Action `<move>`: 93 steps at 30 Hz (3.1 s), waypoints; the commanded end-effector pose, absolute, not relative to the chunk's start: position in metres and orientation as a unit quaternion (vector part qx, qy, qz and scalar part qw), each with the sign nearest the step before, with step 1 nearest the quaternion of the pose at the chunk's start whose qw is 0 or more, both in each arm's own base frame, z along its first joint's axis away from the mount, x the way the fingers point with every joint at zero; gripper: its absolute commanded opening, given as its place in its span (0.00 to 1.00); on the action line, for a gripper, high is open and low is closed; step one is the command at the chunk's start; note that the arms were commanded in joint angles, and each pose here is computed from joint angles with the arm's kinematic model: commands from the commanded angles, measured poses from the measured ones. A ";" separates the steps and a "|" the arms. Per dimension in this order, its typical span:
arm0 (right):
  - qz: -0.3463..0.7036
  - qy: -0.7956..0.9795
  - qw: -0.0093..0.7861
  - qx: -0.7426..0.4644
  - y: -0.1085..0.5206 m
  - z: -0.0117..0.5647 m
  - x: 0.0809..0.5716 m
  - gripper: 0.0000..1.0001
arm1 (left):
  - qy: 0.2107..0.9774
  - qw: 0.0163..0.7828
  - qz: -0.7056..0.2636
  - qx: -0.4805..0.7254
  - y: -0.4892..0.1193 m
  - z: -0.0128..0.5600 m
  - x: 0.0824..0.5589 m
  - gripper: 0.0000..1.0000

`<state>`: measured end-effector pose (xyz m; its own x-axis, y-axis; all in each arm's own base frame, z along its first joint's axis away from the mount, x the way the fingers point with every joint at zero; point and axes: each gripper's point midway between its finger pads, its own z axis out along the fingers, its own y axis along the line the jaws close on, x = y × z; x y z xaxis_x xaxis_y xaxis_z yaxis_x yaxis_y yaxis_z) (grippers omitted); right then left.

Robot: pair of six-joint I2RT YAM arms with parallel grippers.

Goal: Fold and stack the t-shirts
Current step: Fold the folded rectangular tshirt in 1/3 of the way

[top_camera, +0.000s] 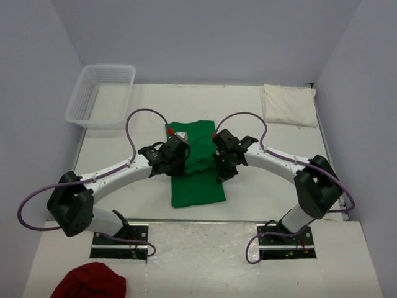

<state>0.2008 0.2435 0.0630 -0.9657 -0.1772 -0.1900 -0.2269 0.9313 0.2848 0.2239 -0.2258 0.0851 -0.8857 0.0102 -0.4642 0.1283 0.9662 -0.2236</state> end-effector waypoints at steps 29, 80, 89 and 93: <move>0.162 0.982 0.022 -0.095 0.257 -0.007 0.179 0.00 | 0.952 0.281 -0.096 0.076 -0.257 0.058 0.286 0.00; 0.144 0.984 0.082 -0.072 0.261 0.066 0.302 0.00 | 0.963 0.233 -0.129 0.041 -0.211 0.086 0.305 0.00; 0.148 0.984 0.070 -0.070 0.260 0.057 0.298 0.00 | 0.964 0.231 -0.119 0.046 -0.208 0.082 0.305 0.00; 0.145 0.984 0.066 -0.073 0.259 0.052 0.297 0.00 | 0.968 0.220 -0.109 0.044 -0.202 0.075 0.299 0.00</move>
